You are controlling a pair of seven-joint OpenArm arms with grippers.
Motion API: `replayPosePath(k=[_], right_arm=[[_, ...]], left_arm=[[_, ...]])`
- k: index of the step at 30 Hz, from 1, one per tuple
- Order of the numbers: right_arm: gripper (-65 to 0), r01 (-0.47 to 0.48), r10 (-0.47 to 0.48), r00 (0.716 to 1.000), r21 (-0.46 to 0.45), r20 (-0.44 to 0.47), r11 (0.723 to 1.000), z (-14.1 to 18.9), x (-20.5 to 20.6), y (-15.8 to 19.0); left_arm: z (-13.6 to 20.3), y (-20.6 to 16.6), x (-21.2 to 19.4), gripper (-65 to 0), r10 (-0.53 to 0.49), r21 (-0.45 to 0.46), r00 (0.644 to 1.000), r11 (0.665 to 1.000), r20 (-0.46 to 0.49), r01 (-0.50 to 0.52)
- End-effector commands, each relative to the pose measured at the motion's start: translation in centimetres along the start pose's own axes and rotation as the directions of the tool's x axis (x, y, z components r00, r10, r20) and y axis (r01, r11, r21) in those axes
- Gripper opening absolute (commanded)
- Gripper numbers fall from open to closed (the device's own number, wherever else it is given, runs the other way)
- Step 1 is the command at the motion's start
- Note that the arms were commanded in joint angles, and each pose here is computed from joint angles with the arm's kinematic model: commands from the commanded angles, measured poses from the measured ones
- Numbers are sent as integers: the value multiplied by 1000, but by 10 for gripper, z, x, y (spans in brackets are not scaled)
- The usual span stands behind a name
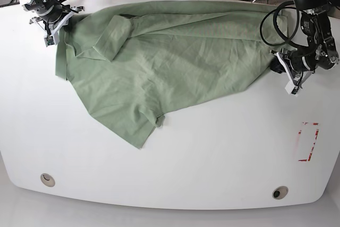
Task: Layout the t-shirt on the table in an organized manner, then fold the t-shirt properly
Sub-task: 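Move the left gripper along the polo's side edge and grasp it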
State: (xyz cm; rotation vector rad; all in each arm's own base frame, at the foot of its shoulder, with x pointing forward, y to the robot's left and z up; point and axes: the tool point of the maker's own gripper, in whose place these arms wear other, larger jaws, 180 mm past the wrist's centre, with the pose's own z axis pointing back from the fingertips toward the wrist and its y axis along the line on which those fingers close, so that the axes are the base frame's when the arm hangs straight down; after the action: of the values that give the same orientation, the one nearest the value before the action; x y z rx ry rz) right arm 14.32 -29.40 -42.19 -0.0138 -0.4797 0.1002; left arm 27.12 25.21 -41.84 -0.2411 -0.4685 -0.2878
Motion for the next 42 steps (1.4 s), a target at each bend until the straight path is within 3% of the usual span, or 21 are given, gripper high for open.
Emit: replayPosePath(k=[1,11,27,42], right_arm=[[-637,-2,2,1000,-12,-14,1000,1,-2,-1],[-637,5,-5,1000,-10,-5,1000,-1,2,2],[-637,5,-5,999,-10,-31,1000,-1,-2,1],[-637,6,-6,999,-13,-31,1000,-1,-2,1]], left_arm=[[3,5,-8,-650,-16,18,999,1000,-49,17],[3,4,-8,-650,-28,16,998,999,-61,29],[37,29,56,-650,-143,122,989,983,40,137],[32,30,85,-650,-228,112,974,968,3,227]])
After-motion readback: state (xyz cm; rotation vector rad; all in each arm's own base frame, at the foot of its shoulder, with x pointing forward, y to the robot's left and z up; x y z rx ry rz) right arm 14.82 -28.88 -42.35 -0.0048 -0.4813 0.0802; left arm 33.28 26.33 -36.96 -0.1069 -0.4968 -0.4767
